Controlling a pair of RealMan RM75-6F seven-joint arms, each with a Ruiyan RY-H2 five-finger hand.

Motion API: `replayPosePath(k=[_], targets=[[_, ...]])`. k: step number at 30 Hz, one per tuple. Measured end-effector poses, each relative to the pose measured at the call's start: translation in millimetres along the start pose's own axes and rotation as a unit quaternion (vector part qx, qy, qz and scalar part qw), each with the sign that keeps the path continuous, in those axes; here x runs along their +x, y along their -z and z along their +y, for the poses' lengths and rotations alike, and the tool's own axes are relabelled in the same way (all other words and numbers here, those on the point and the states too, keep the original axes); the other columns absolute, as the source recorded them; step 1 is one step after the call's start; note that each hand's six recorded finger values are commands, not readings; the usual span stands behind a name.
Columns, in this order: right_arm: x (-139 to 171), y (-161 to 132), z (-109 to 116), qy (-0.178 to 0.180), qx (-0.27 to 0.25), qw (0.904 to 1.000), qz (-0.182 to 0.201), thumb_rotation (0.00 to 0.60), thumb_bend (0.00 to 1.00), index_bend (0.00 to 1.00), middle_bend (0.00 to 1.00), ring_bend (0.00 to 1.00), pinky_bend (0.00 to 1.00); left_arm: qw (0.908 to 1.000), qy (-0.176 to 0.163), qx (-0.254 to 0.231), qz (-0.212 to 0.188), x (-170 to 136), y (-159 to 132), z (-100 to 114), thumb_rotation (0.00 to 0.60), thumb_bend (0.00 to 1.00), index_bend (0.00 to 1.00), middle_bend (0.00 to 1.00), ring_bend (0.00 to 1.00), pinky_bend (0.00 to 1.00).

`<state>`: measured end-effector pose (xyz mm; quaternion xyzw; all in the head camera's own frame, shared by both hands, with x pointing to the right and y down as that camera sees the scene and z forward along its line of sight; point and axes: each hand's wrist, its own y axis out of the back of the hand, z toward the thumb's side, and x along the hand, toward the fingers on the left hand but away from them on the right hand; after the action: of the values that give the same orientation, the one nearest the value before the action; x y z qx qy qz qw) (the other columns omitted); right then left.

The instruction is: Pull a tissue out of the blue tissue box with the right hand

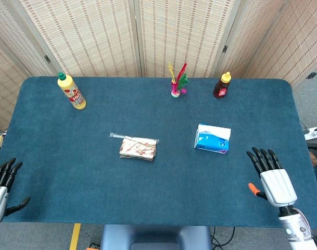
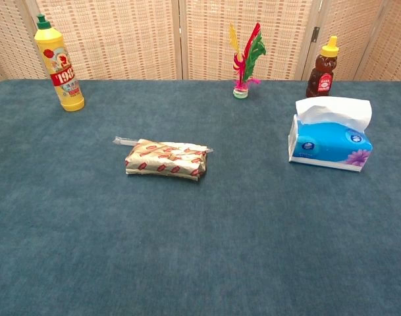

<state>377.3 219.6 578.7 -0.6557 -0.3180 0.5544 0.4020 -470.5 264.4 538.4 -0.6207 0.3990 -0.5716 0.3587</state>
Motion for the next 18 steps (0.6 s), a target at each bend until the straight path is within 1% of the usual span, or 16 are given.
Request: replayPosePath(k=[5,10,11,14,18], targets=[[-0.8,0.4,-0.1,-0.001,-0.001,1.0,-0.001,0.6,0.15,0.0,0.0,0.0,0.0,1.0,-0.001,0.0,0.0,-0.4,-0.2,0.2,0.6,0.25,0.0,0.0,0.0,0.14],[-7.8,2.1,-0.1,-0.003,-0.009,0.9999,-0.004,0.6,0.16,0.01,0.01,0.0,0.0,1.0,0.0,-0.001,0.0,0.2,-0.4,-0.1,0.6,0.25,0.0,0.0,0.0,0.14],[-10.9,2.6,0.5,-0.002,-0.013,0.9999,-0.006,0.6,0.17,0.02,0.01,0.0,0.0,1.0,0.001,-0.001,-0.001,0.4,-0.4,-0.5,0.6,0.25,0.0,0.0,0.0,0.14],[-24.6,4.4,3.0,0.001,-0.022,0.9997,-0.011,0.6,0.19,0.1,0.05,0.0,0.0,1.0,0.001,0.0,-0.003,0.8,-1.0,-0.5,0.6,0.25,0.0,0.0,0.0,0.14],[-49.0,4.0,7.1,0.005,-0.024,0.9995,-0.02,0.6,0.19,0.19,0.11,0.0,0.0,1.0,-0.003,-0.004,-0.002,0.3,-0.2,1.6,0.6,0.25,0.0,0.0,0.0,0.14]])
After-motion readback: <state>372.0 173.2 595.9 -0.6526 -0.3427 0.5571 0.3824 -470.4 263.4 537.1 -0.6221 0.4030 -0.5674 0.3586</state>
